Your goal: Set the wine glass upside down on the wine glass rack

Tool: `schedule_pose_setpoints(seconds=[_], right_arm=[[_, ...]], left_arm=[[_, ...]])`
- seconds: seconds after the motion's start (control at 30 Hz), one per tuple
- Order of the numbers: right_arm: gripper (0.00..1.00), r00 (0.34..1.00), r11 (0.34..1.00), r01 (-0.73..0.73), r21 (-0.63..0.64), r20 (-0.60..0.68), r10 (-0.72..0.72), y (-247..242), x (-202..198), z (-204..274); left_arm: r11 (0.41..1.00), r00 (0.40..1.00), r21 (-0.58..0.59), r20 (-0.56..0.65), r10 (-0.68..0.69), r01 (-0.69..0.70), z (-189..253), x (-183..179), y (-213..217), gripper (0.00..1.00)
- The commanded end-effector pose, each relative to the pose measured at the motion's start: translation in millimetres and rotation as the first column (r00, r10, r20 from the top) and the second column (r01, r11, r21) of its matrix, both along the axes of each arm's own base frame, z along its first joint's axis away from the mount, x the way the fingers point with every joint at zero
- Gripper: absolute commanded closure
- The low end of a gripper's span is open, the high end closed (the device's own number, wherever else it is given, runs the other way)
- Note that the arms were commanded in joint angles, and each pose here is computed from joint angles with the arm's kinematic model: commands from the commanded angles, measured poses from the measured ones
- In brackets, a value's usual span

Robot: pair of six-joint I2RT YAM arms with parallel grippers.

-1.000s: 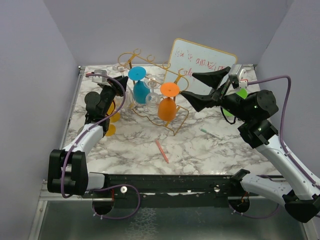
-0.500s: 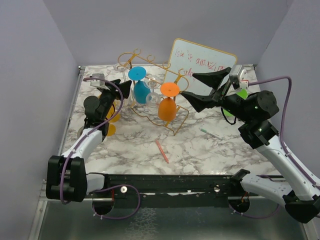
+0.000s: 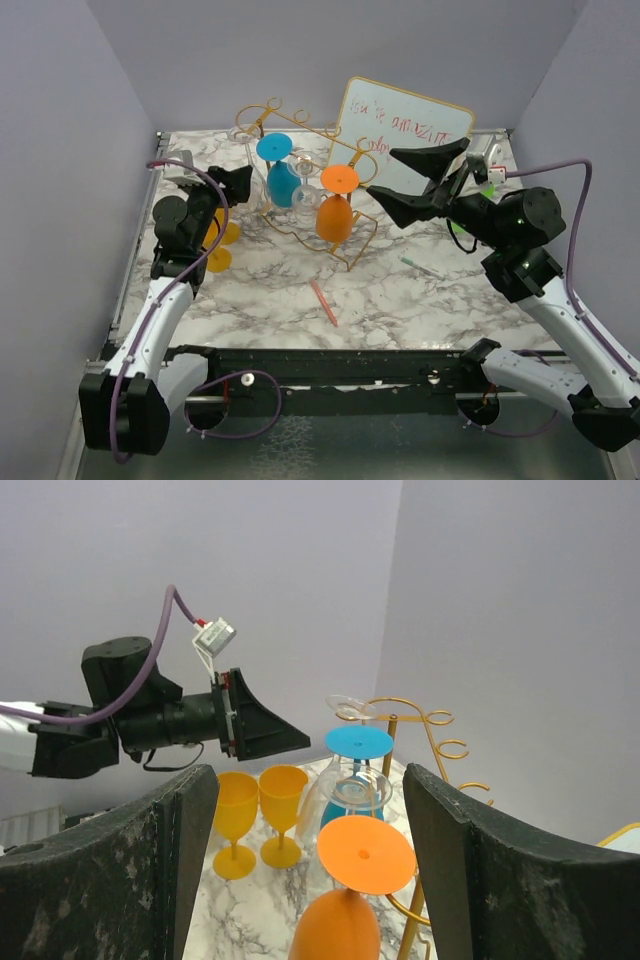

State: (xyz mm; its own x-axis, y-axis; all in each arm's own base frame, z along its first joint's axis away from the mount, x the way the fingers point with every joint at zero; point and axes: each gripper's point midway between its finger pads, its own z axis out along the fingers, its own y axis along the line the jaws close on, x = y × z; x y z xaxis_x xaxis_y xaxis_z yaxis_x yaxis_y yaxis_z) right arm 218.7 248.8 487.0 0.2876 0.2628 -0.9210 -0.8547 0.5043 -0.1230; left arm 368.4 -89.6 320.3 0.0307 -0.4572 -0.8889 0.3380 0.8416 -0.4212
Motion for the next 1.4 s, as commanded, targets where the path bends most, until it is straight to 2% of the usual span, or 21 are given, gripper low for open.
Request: schedule_pose_setpoints(seconds=[0.0,0.07,0.17,0.3,0.47,0.53,0.63,0.8,0.97,1.07,1.3,1.37], right_arm=[[0.2,1.0,1.0,0.007,-0.009,-0.016,-0.008,-2.1,-1.8,-5.9],[0.2,1.0,1.0,0.011,-0.007,-0.017,-0.011,-3.3,-2.4,-5.7],[0.2,1.0,1.0,0.019,0.002,-0.013,-0.019,-5.9,-3.5,-3.6],[0.2,1.0,1.0,0.012,0.028,-0.009,-0.012,-7.9,-7.4,0.9],[0.2,1.0,0.999,0.001,0.034,-0.005,-0.001,-10.3,-13.5,4.0],[0.2,1.0,0.999,0.003,0.036,-0.001,-0.003,-12.1,-15.5,5.2],[0.19,1.0,0.999,0.007,0.037,0.005,-0.007,-13.5,-16.7,5.4],[0.2,1.0,0.999,0.015,0.033,0.001,-0.015,-13.8,-14.9,4.2],[0.2,1.0,0.999,0.015,0.034,0.011,-0.015,-14.3,-15.6,3.7],[0.2,1.0,0.999,0.015,0.033,0.008,-0.015,-13.3,-14.3,2.5],[0.2,1.0,0.999,0.016,0.028,0.007,-0.016,-12.6,-13.3,-0.1],[0.2,1.0,0.999,0.016,0.029,0.007,-0.017,-12.9,-13.5,-0.1]], left_arm=[[0.983,0.963,0.038,-0.194,0.185,-0.181,-16.1,-12.2,34.5,0.23],[0.963,0.925,0.058,-0.272,0.267,-0.262,-25.7,-18.2,49.9,0.25],[0.939,0.857,0.086,-0.386,0.34,-0.334,-39.7,-21.5,63.4,0.36],[0.928,0.796,0.079,-0.49,0.355,-0.365,-50.8,-9.2,70.0,0.46],[0.96,0.786,0.034,-0.566,0.248,-0.278,-53.6,17.5,66.1,0.44],[0.967,0.764,0.033,-0.606,0.219,-0.251,-61.4,28.9,67.9,0.43],[0.982,0.768,0.017,-0.622,0.156,-0.187,-60.1,43.9,63.1,0.44],[0.995,0.747,0.036,-0.658,0.096,-0.096,-70.2,61.7,55.2,0.56],[0.996,0.752,0.077,-0.659,0.012,0.052,-80.8,63.6,42.6,0.57],[0.991,0.727,0.11,-0.687,0.024,0.071,-94.5,64.8,45.6,0.58],[0.972,0.688,0.181,-0.725,0.027,0.152,-114.6,69.9,49.2,0.71],[0.968,0.687,0.169,-0.726,-0.005,0.186,-115.6,69.3,44.1,0.72]])
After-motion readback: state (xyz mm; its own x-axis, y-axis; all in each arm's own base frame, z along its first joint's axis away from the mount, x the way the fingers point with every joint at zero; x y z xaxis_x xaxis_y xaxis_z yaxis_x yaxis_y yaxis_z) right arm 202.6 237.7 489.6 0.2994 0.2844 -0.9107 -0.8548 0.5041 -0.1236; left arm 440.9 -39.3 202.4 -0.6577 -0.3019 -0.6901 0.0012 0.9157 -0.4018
